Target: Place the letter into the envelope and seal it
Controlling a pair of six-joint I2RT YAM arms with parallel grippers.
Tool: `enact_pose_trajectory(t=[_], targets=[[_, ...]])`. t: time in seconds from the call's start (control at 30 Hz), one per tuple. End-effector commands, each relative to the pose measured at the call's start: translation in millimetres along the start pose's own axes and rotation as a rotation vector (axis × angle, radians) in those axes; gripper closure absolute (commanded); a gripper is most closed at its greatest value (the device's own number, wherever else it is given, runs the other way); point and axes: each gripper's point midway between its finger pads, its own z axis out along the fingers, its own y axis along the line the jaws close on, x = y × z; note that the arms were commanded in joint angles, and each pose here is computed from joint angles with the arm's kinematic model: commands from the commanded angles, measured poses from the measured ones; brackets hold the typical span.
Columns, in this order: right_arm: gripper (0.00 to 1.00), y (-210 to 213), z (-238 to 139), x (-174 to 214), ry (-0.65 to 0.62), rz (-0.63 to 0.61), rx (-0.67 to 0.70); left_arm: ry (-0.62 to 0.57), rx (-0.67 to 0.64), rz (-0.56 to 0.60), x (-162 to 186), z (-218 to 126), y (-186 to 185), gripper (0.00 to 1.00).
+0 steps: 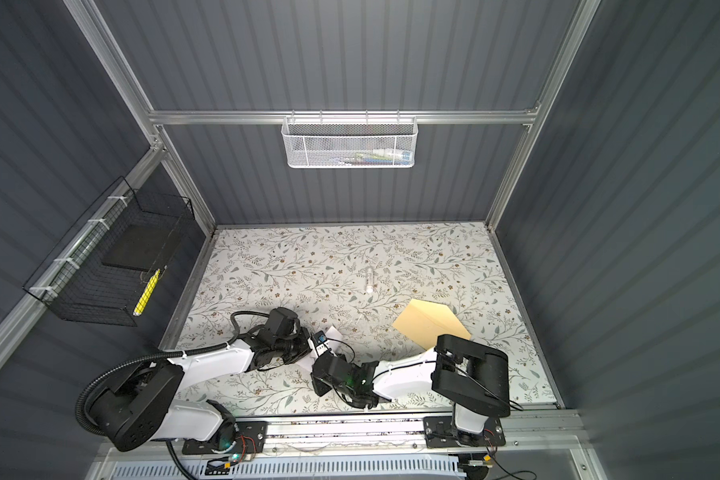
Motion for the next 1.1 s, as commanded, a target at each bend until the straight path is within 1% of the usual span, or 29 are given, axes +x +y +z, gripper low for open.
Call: enact_pose_trajectory(t=[0.0, 0.13, 0.33, 0.43, 0.57, 0.67, 0.77, 0.83, 0.97, 1.07], targets=[[1.0, -15, 2, 1, -0.001, 0.042, 0.027, 0.029, -0.182, 0.001, 11, -8, 40, 0.84], [1.0, -19, 0, 2, 0.003, 0.052, 0.042, -0.005, -0.159, 0.016, -2, -18, 23, 0.8], [1.0, -23, 0, 6, 0.02, 0.061, 0.065, -0.023, -0.183, 0.019, -13, -31, 22, 0.79], [1.0, -27, -1, 7, 0.023, 0.07, 0.082, -0.035, -0.199, 0.009, -18, -39, 29, 0.78], [1.0, -34, -3, 7, 0.019, 0.088, 0.121, -0.041, -0.177, -0.014, -25, -52, 30, 0.76], [1.0, -42, -7, 6, 0.01, 0.104, 0.158, -0.034, -0.156, -0.004, -26, -66, 22, 0.73], [1.0, -53, -13, 5, -0.009, 0.132, 0.215, -0.009, -0.124, 0.002, -17, -82, 14, 0.67], [1.0, -60, -17, 4, -0.019, 0.155, 0.251, 0.03, -0.108, -0.007, -5, -89, 15, 0.62], [1.0, -71, -23, 2, -0.041, 0.199, 0.285, 0.133, -0.088, -0.059, 31, -91, 30, 0.57], [1.0, -77, -24, 4, -0.041, 0.225, 0.306, 0.154, -0.075, -0.094, 47, -90, 42, 0.56]])
